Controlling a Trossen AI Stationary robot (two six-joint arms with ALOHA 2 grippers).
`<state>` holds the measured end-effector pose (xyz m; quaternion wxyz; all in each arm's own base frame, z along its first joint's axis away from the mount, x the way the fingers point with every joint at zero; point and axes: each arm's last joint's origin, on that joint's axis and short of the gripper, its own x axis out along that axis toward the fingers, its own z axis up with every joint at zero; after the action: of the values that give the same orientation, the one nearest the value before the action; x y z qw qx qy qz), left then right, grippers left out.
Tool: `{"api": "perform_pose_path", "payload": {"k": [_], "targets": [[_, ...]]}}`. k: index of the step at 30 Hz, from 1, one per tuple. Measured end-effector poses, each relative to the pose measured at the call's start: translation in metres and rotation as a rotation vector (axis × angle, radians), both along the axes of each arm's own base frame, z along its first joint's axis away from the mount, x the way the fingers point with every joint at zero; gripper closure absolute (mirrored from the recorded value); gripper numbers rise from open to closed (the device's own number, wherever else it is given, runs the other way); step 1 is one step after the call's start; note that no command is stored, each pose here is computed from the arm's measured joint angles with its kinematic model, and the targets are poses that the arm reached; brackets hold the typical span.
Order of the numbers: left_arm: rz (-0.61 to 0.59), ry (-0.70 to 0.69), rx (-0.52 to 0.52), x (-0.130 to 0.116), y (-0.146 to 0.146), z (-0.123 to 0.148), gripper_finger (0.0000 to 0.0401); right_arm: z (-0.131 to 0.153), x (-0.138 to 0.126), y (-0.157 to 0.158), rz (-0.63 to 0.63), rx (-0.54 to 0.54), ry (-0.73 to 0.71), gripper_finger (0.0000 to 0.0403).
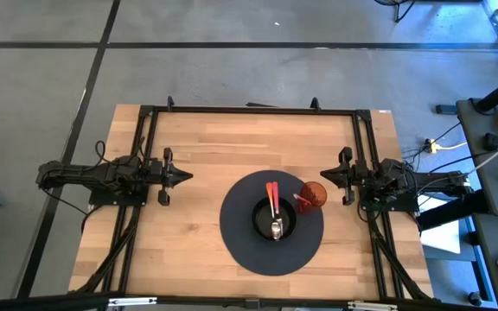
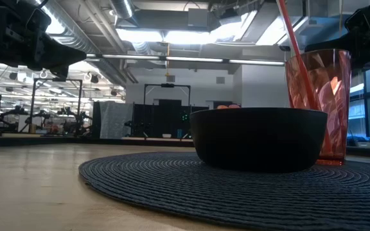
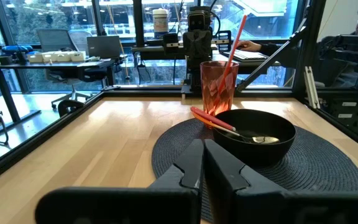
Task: Pick & Place Utensil
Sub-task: Return to Home Position
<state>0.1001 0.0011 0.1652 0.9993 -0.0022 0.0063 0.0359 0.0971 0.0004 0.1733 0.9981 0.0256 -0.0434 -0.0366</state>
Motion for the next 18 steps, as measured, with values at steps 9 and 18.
{"api": "perform_pose_path", "payload": {"k": [9, 18], "targets": [[0.000, 0.000, 0.000, 0.0000, 0.0000, 0.0000, 0.0394, 0.0000, 0.0000, 0.0000, 0.000, 0.000, 0.000, 0.0384], [0.000, 0.001, 0.000, 0.0000, 0.0000, -0.0001, 0.0396, 0.0001, 0.0000, 0.0000, 0.000, 0.000, 0.000, 0.0384]]}}
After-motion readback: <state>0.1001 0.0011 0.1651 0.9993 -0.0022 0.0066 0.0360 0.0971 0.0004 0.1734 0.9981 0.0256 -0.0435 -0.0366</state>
